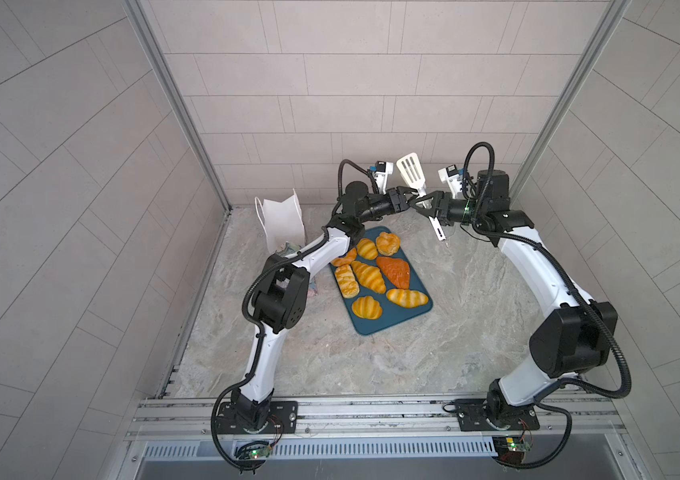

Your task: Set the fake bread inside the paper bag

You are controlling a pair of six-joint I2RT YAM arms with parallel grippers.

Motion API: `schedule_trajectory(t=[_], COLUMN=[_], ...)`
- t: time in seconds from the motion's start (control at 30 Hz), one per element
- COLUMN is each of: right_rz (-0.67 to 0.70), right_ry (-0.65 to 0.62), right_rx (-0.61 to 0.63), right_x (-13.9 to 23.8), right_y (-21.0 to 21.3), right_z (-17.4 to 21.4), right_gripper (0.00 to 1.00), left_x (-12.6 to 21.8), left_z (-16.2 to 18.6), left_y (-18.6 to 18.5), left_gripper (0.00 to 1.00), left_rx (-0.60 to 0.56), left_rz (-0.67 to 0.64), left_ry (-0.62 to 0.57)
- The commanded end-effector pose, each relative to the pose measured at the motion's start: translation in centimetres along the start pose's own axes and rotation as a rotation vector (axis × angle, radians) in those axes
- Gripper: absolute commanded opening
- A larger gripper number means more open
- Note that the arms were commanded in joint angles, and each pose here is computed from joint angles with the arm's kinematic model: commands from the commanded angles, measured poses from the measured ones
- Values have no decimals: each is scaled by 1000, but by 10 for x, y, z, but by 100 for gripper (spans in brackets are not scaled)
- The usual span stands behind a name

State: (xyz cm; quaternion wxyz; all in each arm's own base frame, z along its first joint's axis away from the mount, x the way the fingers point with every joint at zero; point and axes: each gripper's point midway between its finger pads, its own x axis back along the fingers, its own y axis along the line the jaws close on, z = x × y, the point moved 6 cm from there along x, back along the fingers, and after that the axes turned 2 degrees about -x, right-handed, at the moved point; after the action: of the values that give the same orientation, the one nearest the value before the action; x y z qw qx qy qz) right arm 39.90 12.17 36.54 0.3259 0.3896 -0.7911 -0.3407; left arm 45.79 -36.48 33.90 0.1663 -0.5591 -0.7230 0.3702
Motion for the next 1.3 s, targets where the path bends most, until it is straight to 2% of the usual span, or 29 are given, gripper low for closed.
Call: schedule_trajectory(t=[0.0, 0.23, 0.73, 1.27], right_rz=[-57, -62, -82, -97], right_ry=[-11, -12, -2, -23], right_rx=[73, 62, 53, 50], right_x=[3, 3, 0, -2], right_y=[22, 23, 28, 33], right_z=[-7, -8, -8, -14], right_gripper=[64, 64, 64, 70], left_x=[-4, -6, -8, -8], left_z=[-5, -3, 0, 9], left_y=[-13, -16, -24, -41], left_gripper=[44, 42, 28, 24], left_rx=[-34, -27, -44, -20], left_rz=[74, 113, 164, 272], left_ry=[-15, -10, -15, -73])
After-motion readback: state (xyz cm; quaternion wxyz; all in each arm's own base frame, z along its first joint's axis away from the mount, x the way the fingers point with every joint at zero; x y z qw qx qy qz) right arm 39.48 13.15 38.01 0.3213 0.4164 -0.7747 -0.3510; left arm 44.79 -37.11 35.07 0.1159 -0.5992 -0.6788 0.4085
